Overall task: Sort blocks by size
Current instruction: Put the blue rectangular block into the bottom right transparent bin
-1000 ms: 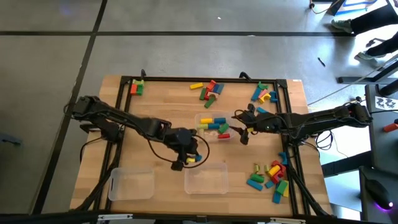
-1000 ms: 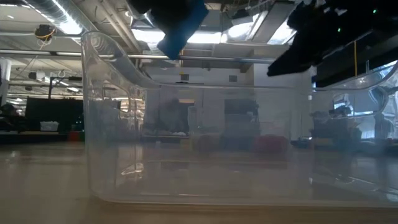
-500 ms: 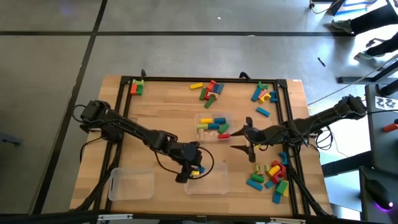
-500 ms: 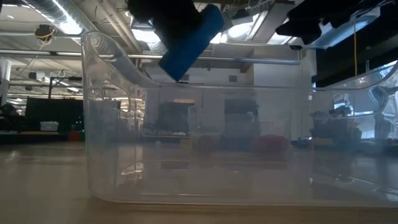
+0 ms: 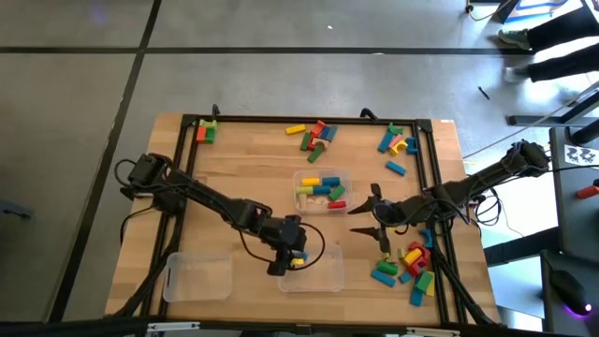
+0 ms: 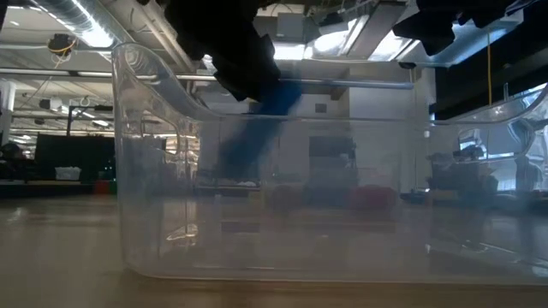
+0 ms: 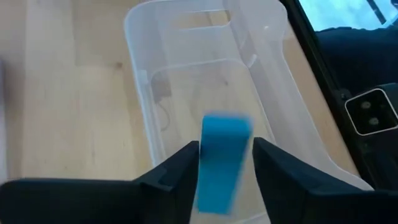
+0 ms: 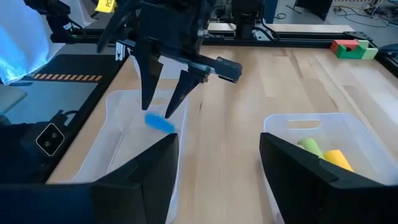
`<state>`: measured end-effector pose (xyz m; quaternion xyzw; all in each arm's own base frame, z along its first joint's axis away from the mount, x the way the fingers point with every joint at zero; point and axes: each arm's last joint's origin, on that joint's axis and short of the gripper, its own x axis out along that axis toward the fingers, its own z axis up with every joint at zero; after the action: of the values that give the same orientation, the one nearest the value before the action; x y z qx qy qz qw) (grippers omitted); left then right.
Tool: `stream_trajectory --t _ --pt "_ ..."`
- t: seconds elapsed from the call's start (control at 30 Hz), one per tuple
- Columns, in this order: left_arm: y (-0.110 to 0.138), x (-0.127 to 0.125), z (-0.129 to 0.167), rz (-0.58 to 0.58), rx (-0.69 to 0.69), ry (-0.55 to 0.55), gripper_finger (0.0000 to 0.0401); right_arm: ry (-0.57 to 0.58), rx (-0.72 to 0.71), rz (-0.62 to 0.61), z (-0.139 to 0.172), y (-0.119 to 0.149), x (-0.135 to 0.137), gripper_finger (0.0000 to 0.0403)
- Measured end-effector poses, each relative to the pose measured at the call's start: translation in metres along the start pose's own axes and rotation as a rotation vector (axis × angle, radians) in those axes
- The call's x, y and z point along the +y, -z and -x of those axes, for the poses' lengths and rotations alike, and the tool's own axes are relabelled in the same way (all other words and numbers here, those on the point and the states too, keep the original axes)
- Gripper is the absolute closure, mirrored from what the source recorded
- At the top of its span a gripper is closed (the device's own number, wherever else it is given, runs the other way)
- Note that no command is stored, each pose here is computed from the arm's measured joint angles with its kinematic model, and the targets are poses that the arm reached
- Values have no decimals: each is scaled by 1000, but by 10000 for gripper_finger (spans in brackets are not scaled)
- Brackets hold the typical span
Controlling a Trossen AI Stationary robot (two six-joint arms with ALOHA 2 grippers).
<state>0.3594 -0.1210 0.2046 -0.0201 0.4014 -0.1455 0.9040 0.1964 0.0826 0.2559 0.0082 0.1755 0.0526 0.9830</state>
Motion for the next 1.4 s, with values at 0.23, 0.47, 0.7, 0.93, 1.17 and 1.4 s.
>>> stream_trajectory --t 0.23,0.47,0.7,0.93,1.17,1.4 --pt "-1 3 0 2 -9 -2 207 -1 1 0 0 0 0 175" --pt "-7 -2 0 -14 -73 -6 214 -44 14 1 0 1 1 175" --pt "-8 -20 -1 -143 -135 23 227 -79 105 -63 7 -12 7 175" --pt "3 -28 -6 -201 -168 43 241 -146 125 -124 20 -29 25 175" --pt "18 -26 -8 -200 -156 44 256 -160 184 -212 29 -41 42 175" --pt "27 -25 30 -193 -203 31 267 -183 272 -319 25 -38 58 175"
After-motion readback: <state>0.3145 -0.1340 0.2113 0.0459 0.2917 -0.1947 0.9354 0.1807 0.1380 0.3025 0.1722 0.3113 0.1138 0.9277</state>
